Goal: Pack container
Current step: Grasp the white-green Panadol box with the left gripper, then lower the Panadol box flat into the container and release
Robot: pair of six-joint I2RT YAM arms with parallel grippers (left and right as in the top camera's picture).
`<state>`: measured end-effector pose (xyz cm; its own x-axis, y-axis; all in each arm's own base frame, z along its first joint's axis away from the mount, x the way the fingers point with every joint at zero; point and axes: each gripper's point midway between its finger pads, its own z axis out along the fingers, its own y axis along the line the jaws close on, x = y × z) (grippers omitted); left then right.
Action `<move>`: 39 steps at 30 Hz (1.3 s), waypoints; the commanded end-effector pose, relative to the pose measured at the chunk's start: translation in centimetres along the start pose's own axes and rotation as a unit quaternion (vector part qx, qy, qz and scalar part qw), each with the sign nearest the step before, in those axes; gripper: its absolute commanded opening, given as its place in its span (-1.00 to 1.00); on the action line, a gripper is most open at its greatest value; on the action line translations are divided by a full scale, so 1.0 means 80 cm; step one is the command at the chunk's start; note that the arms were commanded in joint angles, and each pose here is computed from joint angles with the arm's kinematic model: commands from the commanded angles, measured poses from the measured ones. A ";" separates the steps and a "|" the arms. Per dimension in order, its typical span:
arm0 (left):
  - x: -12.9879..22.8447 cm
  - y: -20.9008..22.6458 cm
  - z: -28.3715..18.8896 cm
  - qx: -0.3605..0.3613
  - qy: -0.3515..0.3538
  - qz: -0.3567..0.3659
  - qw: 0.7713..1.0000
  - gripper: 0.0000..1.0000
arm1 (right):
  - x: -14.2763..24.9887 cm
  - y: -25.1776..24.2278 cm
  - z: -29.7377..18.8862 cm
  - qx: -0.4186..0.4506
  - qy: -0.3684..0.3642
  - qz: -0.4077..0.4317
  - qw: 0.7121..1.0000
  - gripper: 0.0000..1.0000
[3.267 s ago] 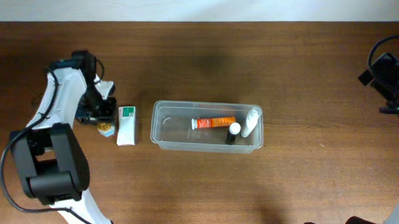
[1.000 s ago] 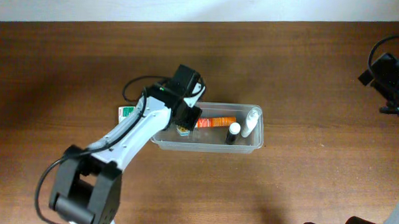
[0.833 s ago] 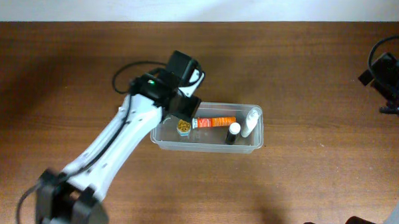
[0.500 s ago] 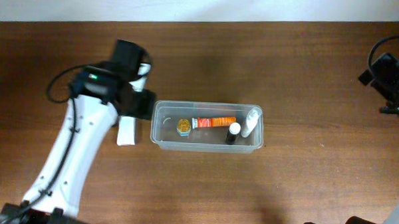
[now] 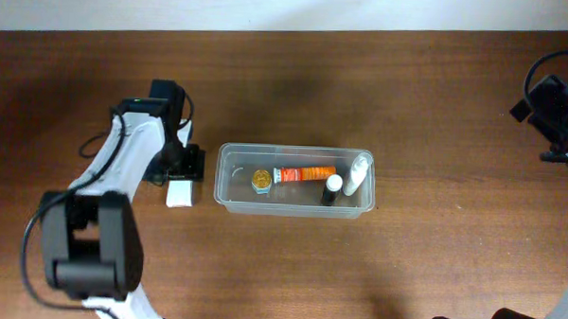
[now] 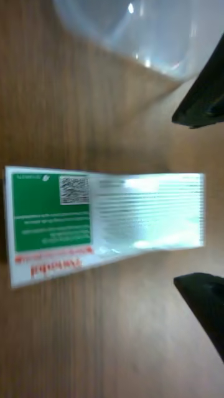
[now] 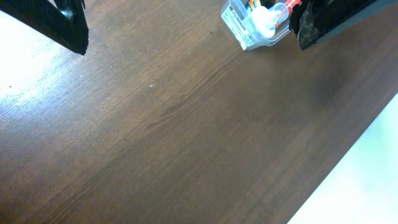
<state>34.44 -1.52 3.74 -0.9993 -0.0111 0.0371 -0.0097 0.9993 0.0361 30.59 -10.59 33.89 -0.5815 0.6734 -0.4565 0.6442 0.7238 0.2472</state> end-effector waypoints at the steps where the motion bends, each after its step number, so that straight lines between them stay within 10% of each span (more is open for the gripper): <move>1: 0.006 0.001 0.035 0.004 0.036 0.002 0.999 0.43 | -0.003 0.000 -0.001 -0.002 -0.002 0.004 1.000 0.97; 16: -0.003 0.001 0.042 0.003 0.035 0.031 0.999 -0.06 | -0.003 0.000 -0.001 -0.002 -0.002 0.004 1.000 0.97; 25: -0.031 -0.001 -0.145 -0.004 -0.115 0.079 0.990 -0.14 | -0.003 0.000 -0.001 -0.002 -0.002 0.004 1.000 0.97; 32: -0.004 -0.099 -0.272 0.048 -0.264 0.263 0.927 -0.14 | -0.003 0.000 -0.001 -0.002 -0.002 0.004 1.000 0.97; 39: 0.032 -0.193 -0.256 0.035 -0.254 0.500 0.827 -0.14 | -0.003 0.000 -0.001 -0.002 -0.002 0.004 1.000 0.97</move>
<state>33.65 -15.60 26.48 -0.5631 0.6618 -0.4949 0.6973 0.7019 0.1451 30.60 -10.60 33.89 -0.5815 0.6731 -0.4569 0.6439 0.7241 0.2472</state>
